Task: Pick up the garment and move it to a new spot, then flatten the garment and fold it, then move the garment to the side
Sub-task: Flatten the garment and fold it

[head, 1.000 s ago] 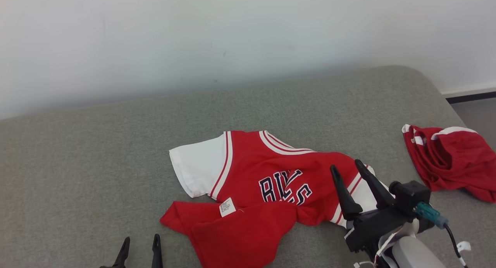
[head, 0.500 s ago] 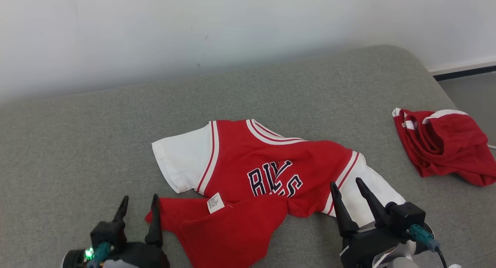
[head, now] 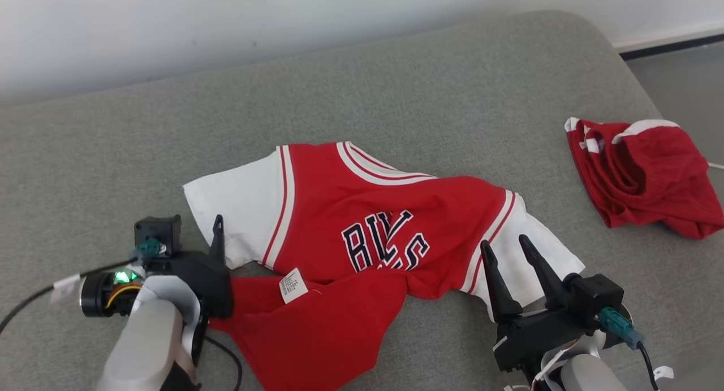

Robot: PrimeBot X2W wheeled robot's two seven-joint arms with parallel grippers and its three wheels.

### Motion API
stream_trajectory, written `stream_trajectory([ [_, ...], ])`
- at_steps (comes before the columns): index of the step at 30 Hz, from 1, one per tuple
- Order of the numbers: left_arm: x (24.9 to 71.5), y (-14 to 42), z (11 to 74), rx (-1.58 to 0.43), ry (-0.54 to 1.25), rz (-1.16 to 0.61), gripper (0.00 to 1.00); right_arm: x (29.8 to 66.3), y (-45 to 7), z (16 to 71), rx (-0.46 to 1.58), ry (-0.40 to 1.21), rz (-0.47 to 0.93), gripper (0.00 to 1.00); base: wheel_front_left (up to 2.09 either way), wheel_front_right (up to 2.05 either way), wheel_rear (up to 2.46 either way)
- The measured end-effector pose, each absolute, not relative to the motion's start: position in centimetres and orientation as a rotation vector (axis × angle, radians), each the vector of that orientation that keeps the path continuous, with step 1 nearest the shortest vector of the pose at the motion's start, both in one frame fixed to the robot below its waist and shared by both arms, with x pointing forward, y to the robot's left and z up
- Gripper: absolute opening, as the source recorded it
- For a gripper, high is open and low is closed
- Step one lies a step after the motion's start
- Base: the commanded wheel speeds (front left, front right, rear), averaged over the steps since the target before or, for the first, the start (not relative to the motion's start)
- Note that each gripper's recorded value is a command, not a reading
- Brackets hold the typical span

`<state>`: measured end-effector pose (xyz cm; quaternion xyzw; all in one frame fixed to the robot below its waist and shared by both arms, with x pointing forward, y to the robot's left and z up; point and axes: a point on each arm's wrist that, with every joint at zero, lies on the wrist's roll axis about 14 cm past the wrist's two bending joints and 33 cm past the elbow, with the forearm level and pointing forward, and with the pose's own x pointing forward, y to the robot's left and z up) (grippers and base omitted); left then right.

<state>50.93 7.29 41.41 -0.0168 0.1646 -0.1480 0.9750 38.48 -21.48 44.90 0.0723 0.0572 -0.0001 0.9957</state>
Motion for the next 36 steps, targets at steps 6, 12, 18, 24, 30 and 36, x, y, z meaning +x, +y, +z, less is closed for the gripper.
stream_trajectory([
  [6, 51.8, 7.0, 38.7, 0.034, 0.472, -0.321, 1.00, 38.5, -22.0, 44.0, 0.146, 0.139, -0.022, 1.00, 0.00, 0.00, 0.00],
  [12, 52.1, 5.5, 38.5, 0.116, 0.480, -0.411, 0.00, 38.5, -22.1, 43.8, 0.152, 0.145, -0.034, 1.00, 0.00, 0.00, 0.00],
  [18, 55.6, 5.3, 41.0, 0.260, 0.404, -0.470, 0.00, 39.4, -21.7, 43.8, 0.170, 0.138, -0.034, 1.00, 0.00, 0.00, 0.00],
  [24, 60.0, 2.4, 45.9, 0.423, 0.235, -0.564, 0.00, 39.4, -22.0, 43.1, 0.193, 0.156, -0.063, 1.00, 0.00, 0.00, 0.00],
  [30, 63.0, -1.5, 50.8, 0.521, 0.057, -0.656, 0.00, 39.0, -23.1, 42.2, 0.204, 0.181, -0.110, 1.00, 0.00, 0.00, 0.00],
  [36, 65.2, -5.1, 54.8, 0.585, -0.098, -0.722, 0.00, 38.4, -24.5, 41.9, 0.206, 0.192, -0.158, 1.00, 0.00, 0.00, 0.00],
])
